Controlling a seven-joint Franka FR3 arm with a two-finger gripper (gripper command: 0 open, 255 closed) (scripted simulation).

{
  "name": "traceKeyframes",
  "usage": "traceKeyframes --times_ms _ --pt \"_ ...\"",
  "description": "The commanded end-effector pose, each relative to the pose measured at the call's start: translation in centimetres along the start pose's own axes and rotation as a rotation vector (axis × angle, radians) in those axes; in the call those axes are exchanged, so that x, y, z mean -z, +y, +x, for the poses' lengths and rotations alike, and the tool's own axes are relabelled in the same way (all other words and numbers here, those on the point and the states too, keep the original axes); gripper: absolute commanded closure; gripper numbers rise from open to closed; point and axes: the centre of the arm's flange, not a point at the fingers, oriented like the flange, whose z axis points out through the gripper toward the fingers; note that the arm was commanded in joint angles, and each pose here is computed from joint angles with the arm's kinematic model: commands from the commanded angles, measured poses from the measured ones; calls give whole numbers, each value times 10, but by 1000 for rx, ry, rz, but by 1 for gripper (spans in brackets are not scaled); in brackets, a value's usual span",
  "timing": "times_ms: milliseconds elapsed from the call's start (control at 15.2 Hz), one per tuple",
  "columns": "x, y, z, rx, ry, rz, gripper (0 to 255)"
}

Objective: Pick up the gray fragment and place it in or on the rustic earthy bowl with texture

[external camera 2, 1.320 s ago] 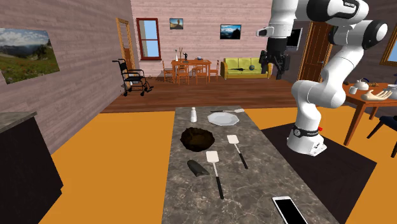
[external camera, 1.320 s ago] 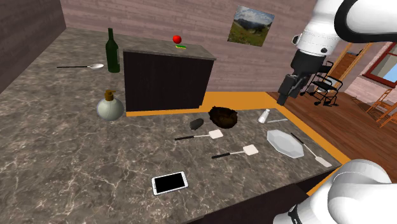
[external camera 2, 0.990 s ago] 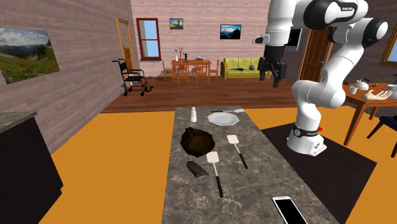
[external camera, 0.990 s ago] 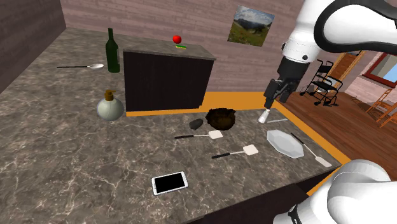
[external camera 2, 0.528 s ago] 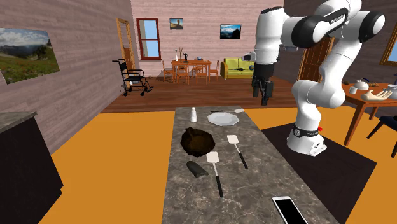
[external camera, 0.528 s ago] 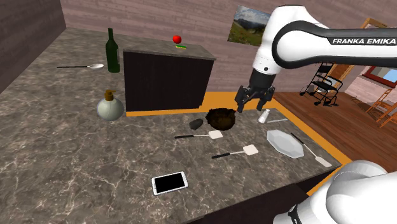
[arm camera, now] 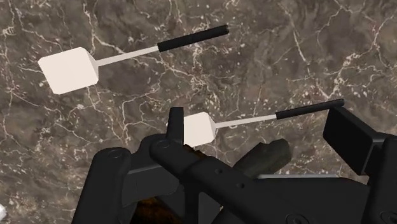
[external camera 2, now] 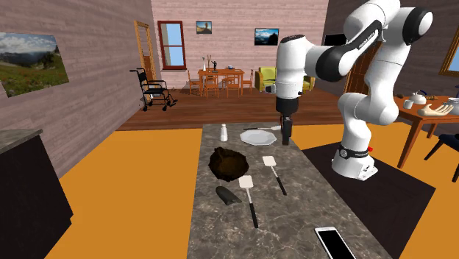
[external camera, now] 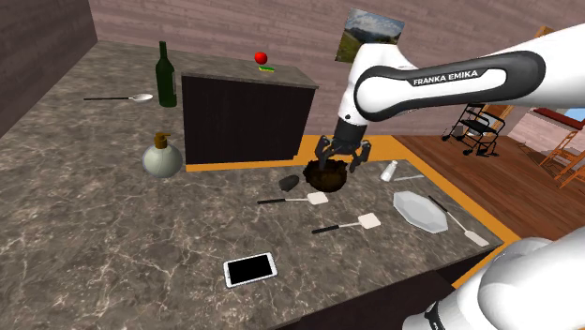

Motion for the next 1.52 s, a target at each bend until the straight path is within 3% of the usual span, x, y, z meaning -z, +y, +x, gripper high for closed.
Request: traceKeyframes --times_ms 0,1254,1452 --pt "-17 -12 19 -66 -2 11 0" --pt "-176 -63 199 -662 -23 96 0" --pt "-194 -65 208 -690 -24 100 0"
